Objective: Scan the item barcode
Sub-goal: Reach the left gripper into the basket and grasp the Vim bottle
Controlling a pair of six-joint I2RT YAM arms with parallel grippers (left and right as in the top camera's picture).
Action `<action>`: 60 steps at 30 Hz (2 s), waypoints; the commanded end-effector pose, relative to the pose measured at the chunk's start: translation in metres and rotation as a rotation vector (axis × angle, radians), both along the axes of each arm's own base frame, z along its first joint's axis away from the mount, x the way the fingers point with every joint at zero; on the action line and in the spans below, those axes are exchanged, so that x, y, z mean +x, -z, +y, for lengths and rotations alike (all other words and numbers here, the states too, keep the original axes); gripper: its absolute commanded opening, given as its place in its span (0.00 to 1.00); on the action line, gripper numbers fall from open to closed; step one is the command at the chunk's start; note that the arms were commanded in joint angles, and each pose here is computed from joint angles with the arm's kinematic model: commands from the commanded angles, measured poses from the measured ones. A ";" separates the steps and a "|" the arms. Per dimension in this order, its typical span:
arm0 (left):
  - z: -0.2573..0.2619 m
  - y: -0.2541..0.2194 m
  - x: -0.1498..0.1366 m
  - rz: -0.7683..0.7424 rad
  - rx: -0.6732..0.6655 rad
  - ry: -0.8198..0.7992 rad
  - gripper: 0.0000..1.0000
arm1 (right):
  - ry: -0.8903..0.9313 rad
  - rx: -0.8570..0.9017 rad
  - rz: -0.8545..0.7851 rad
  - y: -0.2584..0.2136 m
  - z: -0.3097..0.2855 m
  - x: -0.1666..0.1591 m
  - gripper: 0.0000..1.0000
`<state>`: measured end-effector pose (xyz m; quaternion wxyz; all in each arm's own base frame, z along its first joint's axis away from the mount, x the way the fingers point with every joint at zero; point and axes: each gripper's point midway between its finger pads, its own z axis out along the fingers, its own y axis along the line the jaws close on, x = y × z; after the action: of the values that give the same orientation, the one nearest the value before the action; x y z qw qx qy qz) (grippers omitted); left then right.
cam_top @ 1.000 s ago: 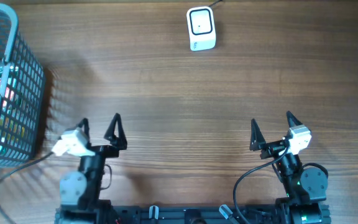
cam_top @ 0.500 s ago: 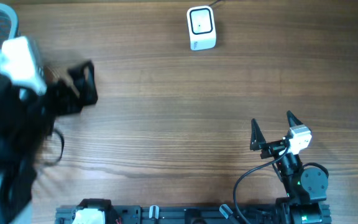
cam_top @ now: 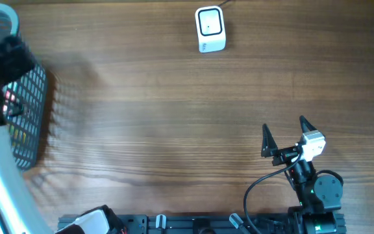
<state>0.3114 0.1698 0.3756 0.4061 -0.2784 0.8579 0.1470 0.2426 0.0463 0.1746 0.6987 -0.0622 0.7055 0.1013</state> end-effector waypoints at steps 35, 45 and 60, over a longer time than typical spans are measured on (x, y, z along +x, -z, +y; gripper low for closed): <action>0.113 0.205 -0.059 0.430 -0.255 -0.295 1.00 | -0.008 0.004 -0.004 -0.001 0.001 0.000 1.00; 0.103 0.249 -0.048 0.430 -0.340 -0.240 1.00 | -0.009 0.004 -0.004 -0.001 0.001 0.000 0.99; 0.101 0.273 -0.032 0.412 -0.404 -0.196 0.69 | -0.008 0.004 -0.004 -0.001 0.001 0.000 1.00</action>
<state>0.2755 0.2788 0.1151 0.1524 -0.4093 0.8955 0.0856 0.2426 0.0464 0.1746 0.6986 -0.0624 0.7055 0.1014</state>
